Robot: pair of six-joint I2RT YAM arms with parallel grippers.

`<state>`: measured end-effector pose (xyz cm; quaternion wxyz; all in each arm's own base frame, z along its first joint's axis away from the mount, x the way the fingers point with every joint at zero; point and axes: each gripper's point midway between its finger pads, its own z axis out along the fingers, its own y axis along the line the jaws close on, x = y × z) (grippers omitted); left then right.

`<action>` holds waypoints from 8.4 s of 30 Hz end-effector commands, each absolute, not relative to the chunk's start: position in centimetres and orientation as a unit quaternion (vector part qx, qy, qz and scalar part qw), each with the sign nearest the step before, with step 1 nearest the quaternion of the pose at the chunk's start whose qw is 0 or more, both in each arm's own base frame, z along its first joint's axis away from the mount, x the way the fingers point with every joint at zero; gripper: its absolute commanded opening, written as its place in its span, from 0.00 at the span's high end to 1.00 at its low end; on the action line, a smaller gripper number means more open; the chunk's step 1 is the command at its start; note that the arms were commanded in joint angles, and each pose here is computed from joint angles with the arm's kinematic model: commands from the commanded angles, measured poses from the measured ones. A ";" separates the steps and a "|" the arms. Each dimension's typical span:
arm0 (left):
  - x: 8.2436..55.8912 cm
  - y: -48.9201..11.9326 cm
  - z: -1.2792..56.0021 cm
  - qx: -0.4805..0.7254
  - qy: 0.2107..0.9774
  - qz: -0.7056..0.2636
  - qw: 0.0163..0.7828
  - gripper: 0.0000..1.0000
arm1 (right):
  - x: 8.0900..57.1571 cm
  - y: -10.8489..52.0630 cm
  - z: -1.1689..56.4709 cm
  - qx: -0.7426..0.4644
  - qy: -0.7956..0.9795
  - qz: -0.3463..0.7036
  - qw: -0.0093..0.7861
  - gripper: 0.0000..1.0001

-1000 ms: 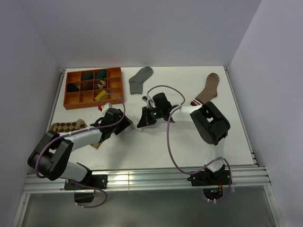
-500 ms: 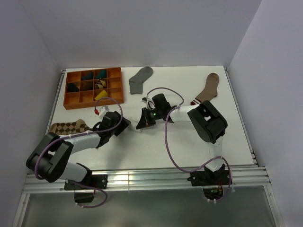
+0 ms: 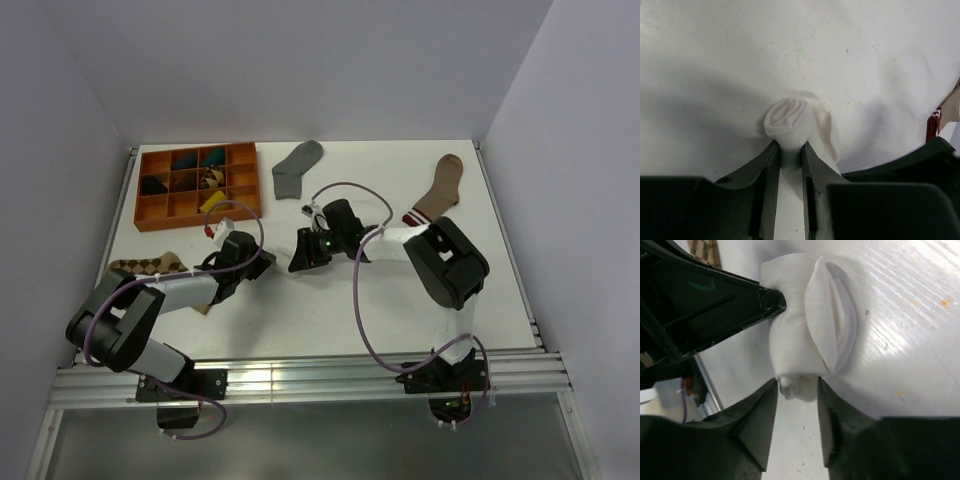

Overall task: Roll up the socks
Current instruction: Roll the sock at the center of the board, then pick up the sock at the center of the board, then place the sock in the storage box.

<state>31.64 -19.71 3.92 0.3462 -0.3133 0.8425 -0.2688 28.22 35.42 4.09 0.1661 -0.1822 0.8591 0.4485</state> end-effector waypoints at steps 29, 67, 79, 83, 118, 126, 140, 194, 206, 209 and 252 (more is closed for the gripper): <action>31.4 -20.8 3.7 -0.229 0.898 -0.220 0.304 0.86 | 28.5 38.4 4.8 -0.412 0.767 0.146 0.470 0.43; 31.3 -20.0 6.6 -0.295 0.834 -0.299 0.358 0.33 | 29.0 37.0 4.0 -0.131 0.845 0.501 0.131 1.00; 30.9 -19.8 5.8 -0.343 0.825 -0.299 0.336 0.41 | 29.8 36.2 3.5 -0.098 0.853 0.496 0.130 1.00; 31.0 -19.5 7.7 -0.352 0.808 -0.310 0.357 0.42 | 29.9 36.1 3.1 -0.098 0.856 0.490 0.132 1.00; 31.6 -21.1 2.2 -0.328 0.853 -0.261 0.312 0.39 | 29.7 35.4 0.0 -0.024 0.862 0.501 0.079 1.00; 30.4 -21.4 -0.1 -0.319 0.878 -0.214 0.284 0.39 | 29.7 35.1 -0.9 0.009 0.862 0.503 0.059 1.00; 29.3 -21.5 -2.8 -0.285 0.919 -0.135 0.236 0.73 | 30.4 34.4 -0.4 0.017 0.865 0.496 0.075 0.74; 51.1 10.3 12.9 -0.332 0.837 -0.090 0.426 1.00 | 29.9 21.0 21.6 -0.120 0.826 0.363 0.413 0.36; 49.6 12.7 9.5 -0.366 0.837 -0.116 0.391 1.00 | 30.2 21.4 21.1 -0.123 0.830 0.370 0.400 0.37; 49.2 13.1 9.1 -0.372 0.834 -0.116 0.390 1.00 | 30.2 21.6 21.0 -0.124 0.828 0.374 0.398 0.37; 46.3 14.7 1.8 -0.432 0.850 0.006 0.301 1.00 | 30.4 21.5 19.7 -0.130 0.832 0.367 0.395 0.38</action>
